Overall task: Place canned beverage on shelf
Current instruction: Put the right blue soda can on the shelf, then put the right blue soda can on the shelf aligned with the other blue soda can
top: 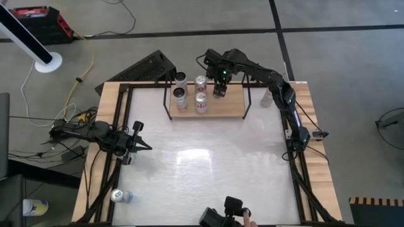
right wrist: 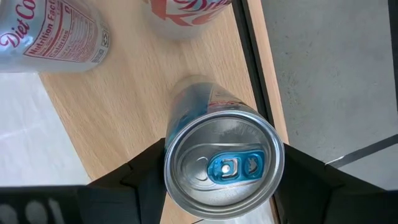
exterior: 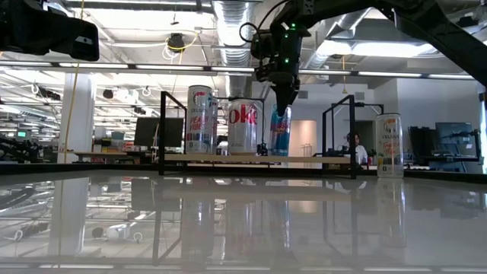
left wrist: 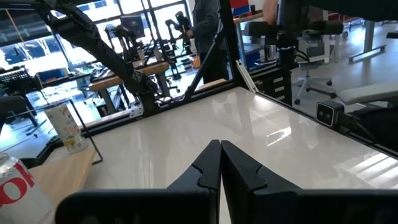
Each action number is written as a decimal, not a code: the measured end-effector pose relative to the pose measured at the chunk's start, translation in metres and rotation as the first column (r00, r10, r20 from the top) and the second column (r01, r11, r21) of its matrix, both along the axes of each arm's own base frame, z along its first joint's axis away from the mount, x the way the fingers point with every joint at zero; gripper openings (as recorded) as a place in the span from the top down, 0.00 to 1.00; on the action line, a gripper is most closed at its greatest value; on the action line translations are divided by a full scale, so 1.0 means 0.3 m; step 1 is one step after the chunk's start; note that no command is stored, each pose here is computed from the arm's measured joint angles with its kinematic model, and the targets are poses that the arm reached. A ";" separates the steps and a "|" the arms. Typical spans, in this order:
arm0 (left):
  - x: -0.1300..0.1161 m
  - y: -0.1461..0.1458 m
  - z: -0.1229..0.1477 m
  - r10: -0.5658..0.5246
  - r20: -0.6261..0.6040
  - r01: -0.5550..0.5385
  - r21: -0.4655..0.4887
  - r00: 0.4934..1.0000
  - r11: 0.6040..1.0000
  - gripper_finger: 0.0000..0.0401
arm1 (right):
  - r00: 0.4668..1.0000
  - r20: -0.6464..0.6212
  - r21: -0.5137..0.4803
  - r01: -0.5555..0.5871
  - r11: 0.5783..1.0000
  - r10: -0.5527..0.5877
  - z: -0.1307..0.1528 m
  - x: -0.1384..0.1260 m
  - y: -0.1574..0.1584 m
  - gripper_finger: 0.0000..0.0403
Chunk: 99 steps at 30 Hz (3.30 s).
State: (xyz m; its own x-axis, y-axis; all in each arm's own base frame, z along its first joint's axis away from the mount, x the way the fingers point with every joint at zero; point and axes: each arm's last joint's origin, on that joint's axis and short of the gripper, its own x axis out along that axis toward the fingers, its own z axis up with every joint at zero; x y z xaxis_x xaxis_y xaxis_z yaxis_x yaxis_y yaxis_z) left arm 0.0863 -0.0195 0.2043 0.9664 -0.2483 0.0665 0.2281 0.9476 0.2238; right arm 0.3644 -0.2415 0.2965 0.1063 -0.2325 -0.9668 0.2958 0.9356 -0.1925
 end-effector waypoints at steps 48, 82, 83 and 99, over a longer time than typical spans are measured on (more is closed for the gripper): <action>-0.003 0.006 0.034 0.027 0.042 -0.015 -0.257 0.999 0.966 1.00 | 0.953 0.303 -0.030 -0.008 1.000 0.017 0.451 -0.123 0.586 0.04; 0.102 -0.563 0.447 -0.152 -0.934 -0.293 -0.251 0.324 0.922 1.00 | 0.805 0.461 -0.295 -0.257 0.920 0.373 -0.053 -0.262 1.096 0.06; 0.096 -0.589 0.432 -0.162 -0.942 -0.324 -0.257 0.293 0.910 1.00 | 0.803 0.467 -0.295 -0.254 0.921 0.371 -0.059 -0.260 1.095 0.06; 0.112 -0.673 0.317 -0.060 -0.995 -0.465 -0.091 0.081 0.880 0.86 | 0.736 0.511 -0.357 -0.289 0.888 0.445 -0.043 -0.206 1.028 0.06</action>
